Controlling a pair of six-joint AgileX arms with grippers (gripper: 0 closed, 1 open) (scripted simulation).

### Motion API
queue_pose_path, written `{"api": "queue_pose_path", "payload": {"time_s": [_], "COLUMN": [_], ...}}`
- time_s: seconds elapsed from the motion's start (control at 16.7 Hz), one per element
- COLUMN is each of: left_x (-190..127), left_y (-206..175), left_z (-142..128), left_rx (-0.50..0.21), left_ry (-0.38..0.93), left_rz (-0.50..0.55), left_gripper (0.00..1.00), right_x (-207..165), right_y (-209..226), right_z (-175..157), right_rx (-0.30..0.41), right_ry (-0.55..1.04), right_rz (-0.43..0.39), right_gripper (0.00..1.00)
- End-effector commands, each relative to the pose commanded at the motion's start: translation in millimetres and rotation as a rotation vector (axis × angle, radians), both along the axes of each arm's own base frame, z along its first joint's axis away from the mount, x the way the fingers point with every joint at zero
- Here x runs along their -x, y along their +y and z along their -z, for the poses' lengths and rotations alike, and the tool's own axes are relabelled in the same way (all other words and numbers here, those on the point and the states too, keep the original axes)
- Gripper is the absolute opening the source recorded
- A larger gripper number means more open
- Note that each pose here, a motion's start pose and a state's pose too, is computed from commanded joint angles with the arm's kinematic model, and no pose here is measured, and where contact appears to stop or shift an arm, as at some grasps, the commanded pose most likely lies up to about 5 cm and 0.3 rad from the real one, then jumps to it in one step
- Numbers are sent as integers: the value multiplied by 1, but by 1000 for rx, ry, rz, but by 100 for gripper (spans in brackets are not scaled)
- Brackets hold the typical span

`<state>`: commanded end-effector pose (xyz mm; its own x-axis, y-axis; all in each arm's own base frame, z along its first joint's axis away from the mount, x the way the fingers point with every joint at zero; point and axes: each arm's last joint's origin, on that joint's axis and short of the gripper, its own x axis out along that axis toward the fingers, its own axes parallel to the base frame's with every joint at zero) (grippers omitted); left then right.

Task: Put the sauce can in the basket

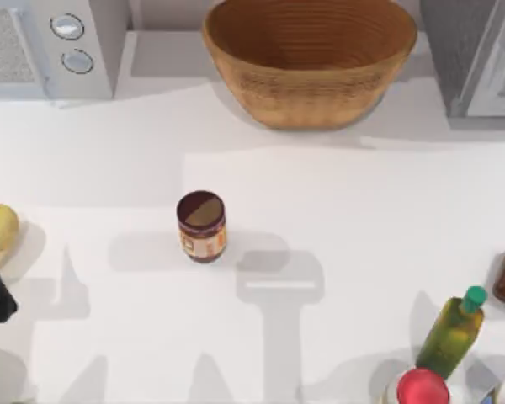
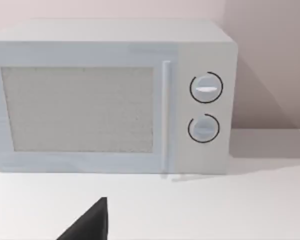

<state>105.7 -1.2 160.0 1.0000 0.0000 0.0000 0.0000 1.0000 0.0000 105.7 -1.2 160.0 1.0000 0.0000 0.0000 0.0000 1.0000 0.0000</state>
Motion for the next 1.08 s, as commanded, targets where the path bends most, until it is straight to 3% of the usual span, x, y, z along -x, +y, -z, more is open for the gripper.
{"api": "queue_pose_path", "payload": {"time_s": [0.24, 0.48, 0.84, 1.08], "left_x": [-1, -11, -56, -104], "left_y": [-1, -4, -13, -19], "left_z": [-2, -14, -32, -26], "left_rx": [-15, -98, -254, -311], "left_ry": [13, 97, 263, 323], "left_rz": [20, 141, 488, 770], "left_gripper": [100, 100, 100, 100], "right_x": [0, 0, 0, 0], "right_y": [0, 0, 0, 0], "right_z": [0, 0, 0, 0], "right_rx": [0, 0, 0, 0], "right_ry": [0, 0, 0, 0], "right_rz": [0, 0, 0, 0], "right_gripper": [100, 100, 100, 100]}}
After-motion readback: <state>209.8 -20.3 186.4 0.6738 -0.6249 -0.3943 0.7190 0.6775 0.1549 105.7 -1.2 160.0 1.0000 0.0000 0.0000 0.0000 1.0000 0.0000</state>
